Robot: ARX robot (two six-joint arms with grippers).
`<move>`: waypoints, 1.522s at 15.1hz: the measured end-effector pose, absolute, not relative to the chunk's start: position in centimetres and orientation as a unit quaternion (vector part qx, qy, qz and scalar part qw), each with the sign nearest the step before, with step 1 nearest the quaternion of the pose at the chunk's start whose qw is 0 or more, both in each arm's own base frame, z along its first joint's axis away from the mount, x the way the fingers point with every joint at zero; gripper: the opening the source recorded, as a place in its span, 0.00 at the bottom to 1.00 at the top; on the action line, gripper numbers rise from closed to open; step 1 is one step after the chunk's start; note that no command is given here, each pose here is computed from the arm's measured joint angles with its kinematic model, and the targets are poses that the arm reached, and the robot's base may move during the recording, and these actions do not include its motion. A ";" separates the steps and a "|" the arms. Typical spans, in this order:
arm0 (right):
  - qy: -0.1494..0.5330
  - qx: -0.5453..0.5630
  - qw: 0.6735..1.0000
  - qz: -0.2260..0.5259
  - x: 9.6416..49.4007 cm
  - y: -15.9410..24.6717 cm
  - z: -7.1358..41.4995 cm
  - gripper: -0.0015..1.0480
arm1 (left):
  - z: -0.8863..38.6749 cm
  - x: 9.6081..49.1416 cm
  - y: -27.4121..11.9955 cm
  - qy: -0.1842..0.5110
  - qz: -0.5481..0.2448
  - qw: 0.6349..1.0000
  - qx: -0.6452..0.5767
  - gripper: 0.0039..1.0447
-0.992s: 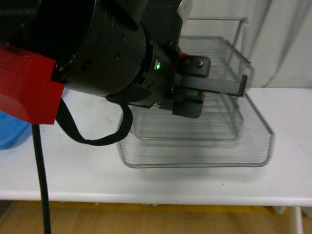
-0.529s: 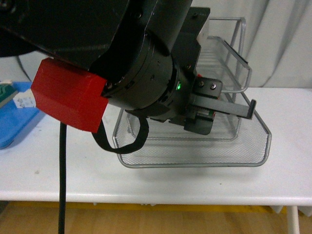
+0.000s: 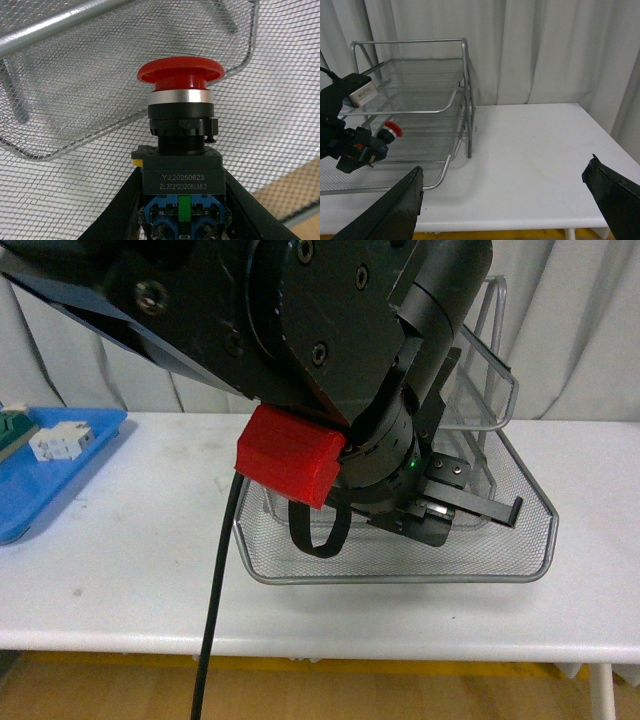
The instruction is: Place button on rack with both arms
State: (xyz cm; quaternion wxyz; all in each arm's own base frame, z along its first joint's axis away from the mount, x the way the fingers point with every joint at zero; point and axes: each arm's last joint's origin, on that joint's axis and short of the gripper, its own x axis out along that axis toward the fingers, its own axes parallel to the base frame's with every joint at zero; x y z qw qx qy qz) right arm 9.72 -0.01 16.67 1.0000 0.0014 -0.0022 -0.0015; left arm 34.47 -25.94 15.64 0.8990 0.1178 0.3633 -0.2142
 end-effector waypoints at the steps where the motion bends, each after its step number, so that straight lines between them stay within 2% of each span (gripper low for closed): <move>1: -0.002 0.001 1.000 -0.001 9.7 0.0 16.7 0.94 | 15.4 35.1 -26.1 0.370 -0.211 0.897 0.118 0.34; 2: -0.002 0.001 1.000 -0.001 9.7 0.0 16.7 0.94 | 15.2 35.6 -26.1 0.376 -0.208 0.896 0.109 0.35; 8: -0.002 0.001 1.000 -0.002 9.7 0.0 16.7 0.94 | 16.0 36.7 -26.0 0.374 -0.205 0.903 0.052 0.96; 9: -0.002 0.001 1.000 -0.002 9.7 0.0 16.7 0.94 | 16.2 36.6 -25.8 0.373 -0.207 0.903 0.047 0.93; 14: -0.002 0.001 1.000 -0.002 9.7 0.0 16.7 0.94 | 20.6 36.6 -23.0 0.332 -0.203 0.921 -0.012 0.94; 16: -0.002 0.001 1.000 -0.001 9.7 0.0 16.7 0.94 | 20.7 37.6 -20.4 0.336 -0.171 0.925 -0.035 0.94; 18: -0.002 0.001 1.000 -0.001 9.7 0.0 16.7 0.94 | 20.4 38.0 -16.1 0.346 -0.125 0.927 -0.077 0.94; 20: -0.002 0.001 1.000 -0.001 9.7 0.0 16.7 0.94 | 22.5 36.6 -12.3 0.304 -0.100 0.941 -0.106 0.94; 22: -0.002 0.001 1.000 -0.001 9.7 0.0 16.7 0.94 | 24.9 33.6 -10.2 0.251 -0.102 0.956 -0.114 0.94; 23: -0.002 0.001 1.000 -0.002 9.7 0.0 16.7 0.94 | 24.9 32.1 -9.4 0.249 -0.098 0.958 -0.107 0.94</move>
